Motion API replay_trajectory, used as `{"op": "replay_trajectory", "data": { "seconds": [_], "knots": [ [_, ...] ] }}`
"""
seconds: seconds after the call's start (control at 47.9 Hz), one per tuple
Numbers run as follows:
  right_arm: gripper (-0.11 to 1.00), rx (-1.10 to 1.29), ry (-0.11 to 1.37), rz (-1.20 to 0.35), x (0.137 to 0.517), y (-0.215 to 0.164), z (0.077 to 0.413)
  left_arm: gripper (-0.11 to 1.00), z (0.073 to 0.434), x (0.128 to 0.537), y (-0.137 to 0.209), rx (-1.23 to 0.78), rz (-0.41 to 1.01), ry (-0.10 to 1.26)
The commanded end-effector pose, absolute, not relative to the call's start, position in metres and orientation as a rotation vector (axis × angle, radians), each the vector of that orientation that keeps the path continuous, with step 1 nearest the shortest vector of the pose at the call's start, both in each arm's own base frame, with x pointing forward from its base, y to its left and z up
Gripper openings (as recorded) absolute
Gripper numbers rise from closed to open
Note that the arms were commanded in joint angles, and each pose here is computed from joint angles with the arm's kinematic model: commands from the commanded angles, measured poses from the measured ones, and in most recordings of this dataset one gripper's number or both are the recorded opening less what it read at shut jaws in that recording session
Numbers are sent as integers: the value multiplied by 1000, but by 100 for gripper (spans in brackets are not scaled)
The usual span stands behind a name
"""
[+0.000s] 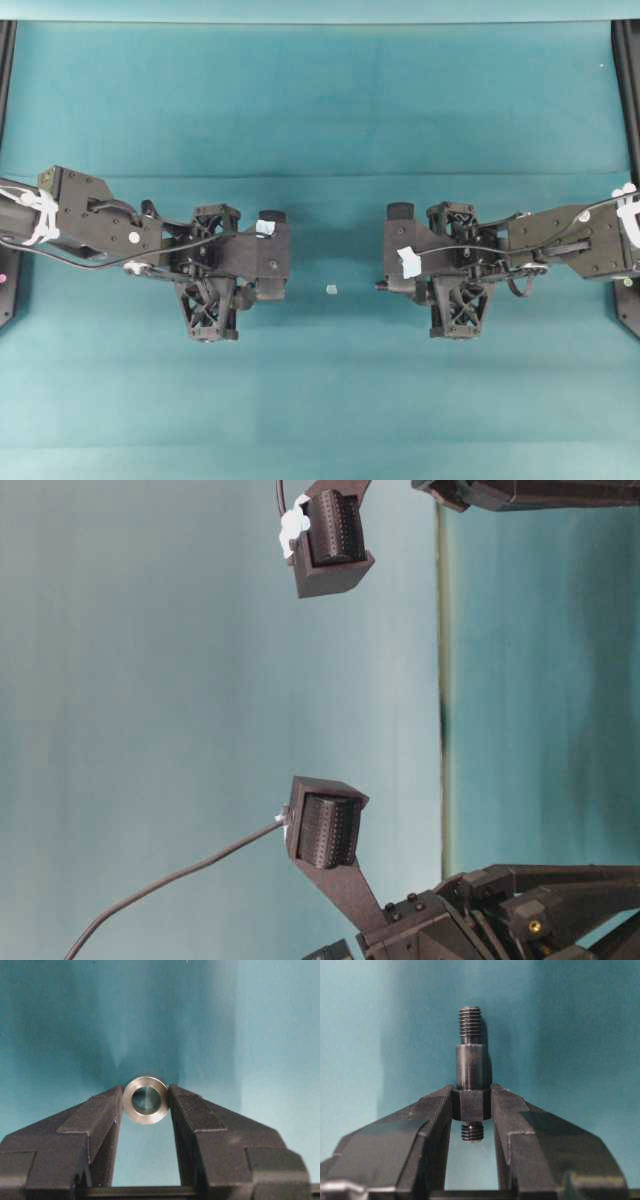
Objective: Insert the washer onto the shaft with both hands.
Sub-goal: 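Lift both objects and bring them toward each other mid-air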
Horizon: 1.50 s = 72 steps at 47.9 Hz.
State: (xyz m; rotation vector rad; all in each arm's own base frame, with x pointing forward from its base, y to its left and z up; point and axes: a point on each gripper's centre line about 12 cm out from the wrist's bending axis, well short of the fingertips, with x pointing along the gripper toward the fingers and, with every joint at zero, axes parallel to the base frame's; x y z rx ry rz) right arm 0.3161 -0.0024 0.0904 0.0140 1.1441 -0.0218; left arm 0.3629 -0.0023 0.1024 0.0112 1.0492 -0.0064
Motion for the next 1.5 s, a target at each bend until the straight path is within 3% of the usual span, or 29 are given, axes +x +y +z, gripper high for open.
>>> {"op": "replay_trajectory", "data": {
  "seconds": [0.0, 0.355, 0.69, 0.961, 1.483],
  "knots": [
    [0, 12, 1136, -26, 318, -5, 92, 37, 111, 368, -3, 15, -9, 1011],
    [0, 22, 1001, -28, 325, -5, 119, 37, 141, 368, -1, 12, -5, 926],
    [0, 37, 846, -28, 328, -4, 152, 37, 196, 363, 11, -6, 29, 686],
    [0, 59, 633, -30, 331, -4, 185, 37, 225, 367, 13, -9, 35, 534],
    [0, 97, 385, -59, 317, -11, 209, 37, 275, 368, 16, -14, 43, 287]
  ]
}}
